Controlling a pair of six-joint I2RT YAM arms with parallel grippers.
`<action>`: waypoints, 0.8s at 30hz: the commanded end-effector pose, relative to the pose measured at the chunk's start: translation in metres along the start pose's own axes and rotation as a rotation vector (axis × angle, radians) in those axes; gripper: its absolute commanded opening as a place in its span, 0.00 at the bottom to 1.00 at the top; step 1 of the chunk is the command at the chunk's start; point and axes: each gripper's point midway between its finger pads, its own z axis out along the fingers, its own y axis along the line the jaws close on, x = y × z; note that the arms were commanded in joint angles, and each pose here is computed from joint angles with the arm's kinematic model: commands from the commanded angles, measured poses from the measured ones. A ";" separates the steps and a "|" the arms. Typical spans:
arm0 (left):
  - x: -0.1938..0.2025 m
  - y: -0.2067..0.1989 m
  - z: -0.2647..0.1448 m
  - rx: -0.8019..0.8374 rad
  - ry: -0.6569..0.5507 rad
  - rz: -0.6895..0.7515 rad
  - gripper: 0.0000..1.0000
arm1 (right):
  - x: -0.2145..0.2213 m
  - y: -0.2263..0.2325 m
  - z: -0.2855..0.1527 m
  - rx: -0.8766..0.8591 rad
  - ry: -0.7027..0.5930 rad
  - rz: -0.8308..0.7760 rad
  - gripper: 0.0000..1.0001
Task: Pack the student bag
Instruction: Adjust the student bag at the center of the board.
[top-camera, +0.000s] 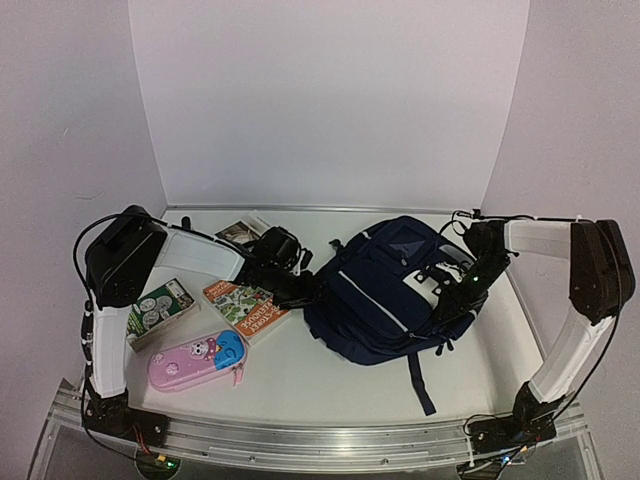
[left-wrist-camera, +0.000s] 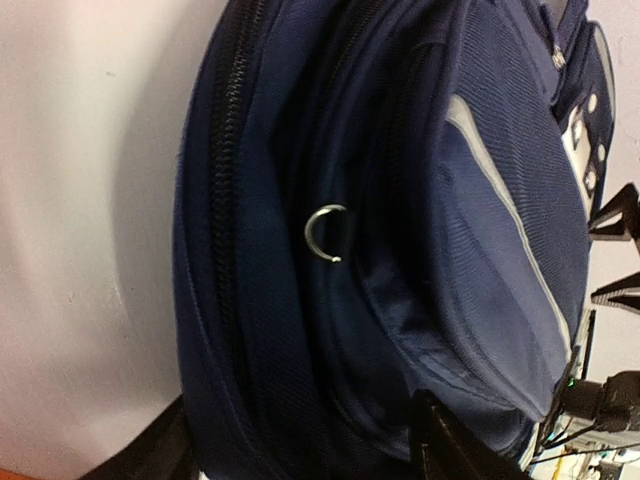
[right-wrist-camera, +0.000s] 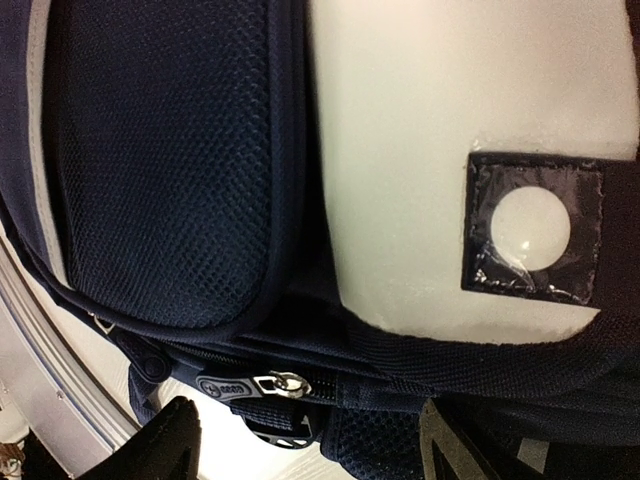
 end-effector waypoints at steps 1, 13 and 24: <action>0.001 -0.021 0.006 0.061 -0.002 0.032 0.53 | -0.012 -0.010 0.000 0.040 -0.024 0.020 0.75; 0.030 -0.023 0.024 0.160 -0.005 0.088 0.02 | -0.055 0.056 -0.042 -0.032 -0.172 -0.100 0.81; 0.050 -0.022 0.035 0.266 -0.009 0.011 0.30 | -0.107 0.096 -0.005 0.119 -0.161 -0.205 0.86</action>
